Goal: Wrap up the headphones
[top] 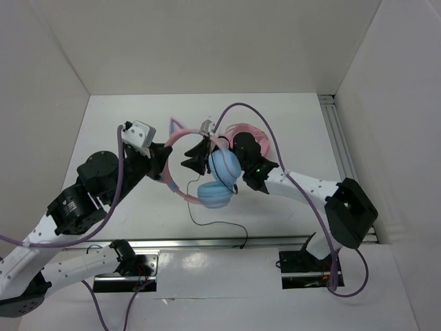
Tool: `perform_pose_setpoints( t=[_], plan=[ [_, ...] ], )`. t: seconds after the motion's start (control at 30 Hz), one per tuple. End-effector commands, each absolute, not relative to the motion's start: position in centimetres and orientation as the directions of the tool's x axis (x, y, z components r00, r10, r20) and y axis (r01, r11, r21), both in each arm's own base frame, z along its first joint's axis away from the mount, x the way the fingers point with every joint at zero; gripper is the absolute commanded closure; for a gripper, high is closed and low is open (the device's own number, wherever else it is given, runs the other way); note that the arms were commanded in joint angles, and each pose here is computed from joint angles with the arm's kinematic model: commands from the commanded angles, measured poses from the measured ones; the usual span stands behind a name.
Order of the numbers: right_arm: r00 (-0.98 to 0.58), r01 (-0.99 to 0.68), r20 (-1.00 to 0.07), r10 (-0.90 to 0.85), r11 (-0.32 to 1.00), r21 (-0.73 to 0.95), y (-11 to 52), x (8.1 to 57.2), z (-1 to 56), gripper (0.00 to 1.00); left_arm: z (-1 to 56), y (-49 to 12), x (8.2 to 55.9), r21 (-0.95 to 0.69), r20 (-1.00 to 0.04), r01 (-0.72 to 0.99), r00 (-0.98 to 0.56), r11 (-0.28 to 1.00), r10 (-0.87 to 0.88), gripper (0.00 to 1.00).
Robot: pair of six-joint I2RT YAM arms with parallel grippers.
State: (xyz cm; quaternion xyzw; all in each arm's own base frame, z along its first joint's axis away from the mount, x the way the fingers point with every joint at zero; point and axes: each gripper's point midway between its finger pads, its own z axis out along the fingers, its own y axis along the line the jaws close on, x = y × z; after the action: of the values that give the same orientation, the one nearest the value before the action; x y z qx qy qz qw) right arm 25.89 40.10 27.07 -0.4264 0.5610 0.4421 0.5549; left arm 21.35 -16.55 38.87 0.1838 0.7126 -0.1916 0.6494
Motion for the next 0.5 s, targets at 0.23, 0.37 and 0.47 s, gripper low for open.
perform_pose_setpoints(
  t=[0.23, 0.37, 0.47],
  plan=[
    [-0.149, -0.977, -0.976, 0.156, 0.129, 0.17, 42.7, 28.1, 26.5, 0.68, 48.0, -12.6, 24.6, -0.367, -0.916, 0.211, 0.088, 0.906, -0.391, 1.0],
    [-0.175, -0.973, -0.97, 0.167, 0.122, 0.196, 43.1, 28.3, 25.8, 0.72, 47.9, -11.3, 25.8, -0.401, -0.904, 0.098, 0.116, 0.911, -0.411, 1.0],
    [-0.197, -0.968, -0.962, 0.187, 0.121, 0.222, 43.3, 28.5, 25.1, 0.72, 47.6, -10.7, 26.4, -0.426, -0.893, 0.043, 0.141, 0.904, -0.427, 1.0]
  ],
)
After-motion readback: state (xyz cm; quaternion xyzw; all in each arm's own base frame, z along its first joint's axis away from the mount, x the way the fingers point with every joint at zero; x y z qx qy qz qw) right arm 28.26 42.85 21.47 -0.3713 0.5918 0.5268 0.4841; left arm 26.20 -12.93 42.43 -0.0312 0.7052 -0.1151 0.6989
